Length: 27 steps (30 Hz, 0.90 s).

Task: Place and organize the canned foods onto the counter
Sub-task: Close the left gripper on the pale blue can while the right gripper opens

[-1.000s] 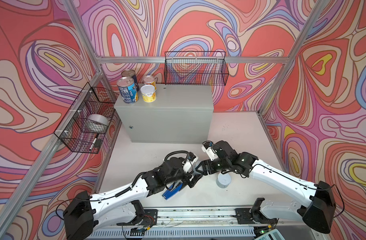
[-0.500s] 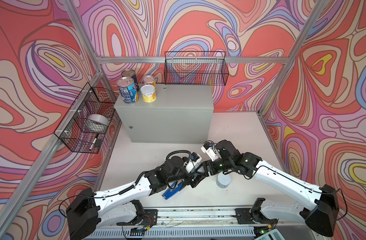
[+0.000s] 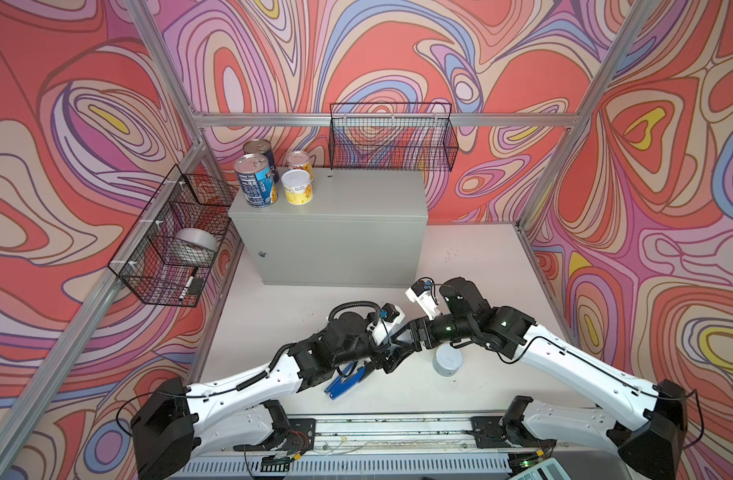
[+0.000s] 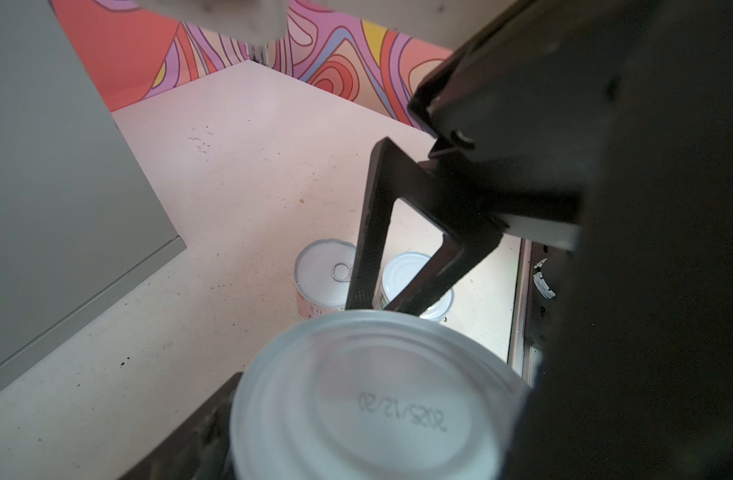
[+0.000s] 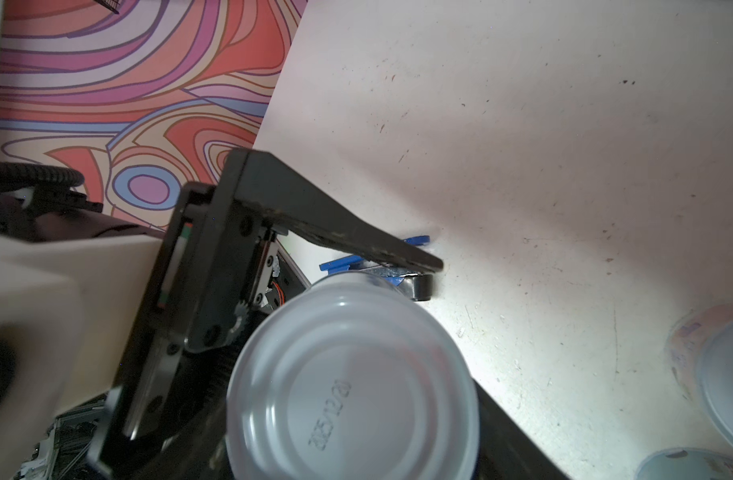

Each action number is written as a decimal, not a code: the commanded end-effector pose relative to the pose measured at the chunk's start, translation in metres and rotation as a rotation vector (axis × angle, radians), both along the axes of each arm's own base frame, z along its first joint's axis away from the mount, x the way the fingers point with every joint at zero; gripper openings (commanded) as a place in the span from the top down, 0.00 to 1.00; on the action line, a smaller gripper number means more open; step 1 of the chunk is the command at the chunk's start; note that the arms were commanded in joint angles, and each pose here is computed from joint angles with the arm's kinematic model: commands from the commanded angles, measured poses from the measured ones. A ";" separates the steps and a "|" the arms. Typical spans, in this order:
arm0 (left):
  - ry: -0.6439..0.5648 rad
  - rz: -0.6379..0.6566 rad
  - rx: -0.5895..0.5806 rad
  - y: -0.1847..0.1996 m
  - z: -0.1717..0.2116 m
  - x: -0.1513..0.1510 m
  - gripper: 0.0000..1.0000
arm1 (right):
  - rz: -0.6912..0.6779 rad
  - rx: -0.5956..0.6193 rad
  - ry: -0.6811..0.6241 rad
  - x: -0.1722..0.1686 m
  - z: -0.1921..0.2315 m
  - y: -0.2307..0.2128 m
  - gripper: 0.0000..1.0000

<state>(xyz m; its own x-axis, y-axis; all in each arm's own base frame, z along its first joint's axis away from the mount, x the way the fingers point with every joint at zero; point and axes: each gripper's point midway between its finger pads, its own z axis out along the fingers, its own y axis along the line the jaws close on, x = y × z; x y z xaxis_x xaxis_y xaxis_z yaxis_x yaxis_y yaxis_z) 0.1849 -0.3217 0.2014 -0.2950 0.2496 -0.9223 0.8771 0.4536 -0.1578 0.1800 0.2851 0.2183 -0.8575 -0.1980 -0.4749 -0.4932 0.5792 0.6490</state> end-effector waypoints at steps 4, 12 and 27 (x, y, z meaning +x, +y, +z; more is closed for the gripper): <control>-0.064 0.019 -0.052 0.005 0.015 0.000 0.11 | -0.009 0.055 -0.022 0.003 0.010 -0.001 0.47; -0.061 0.019 -0.045 0.006 0.012 0.000 0.12 | -0.021 0.087 -0.025 0.004 0.018 -0.004 0.47; -0.061 -0.004 -0.027 0.003 0.006 -0.002 0.16 | -0.017 0.137 -0.013 0.003 0.027 -0.006 0.47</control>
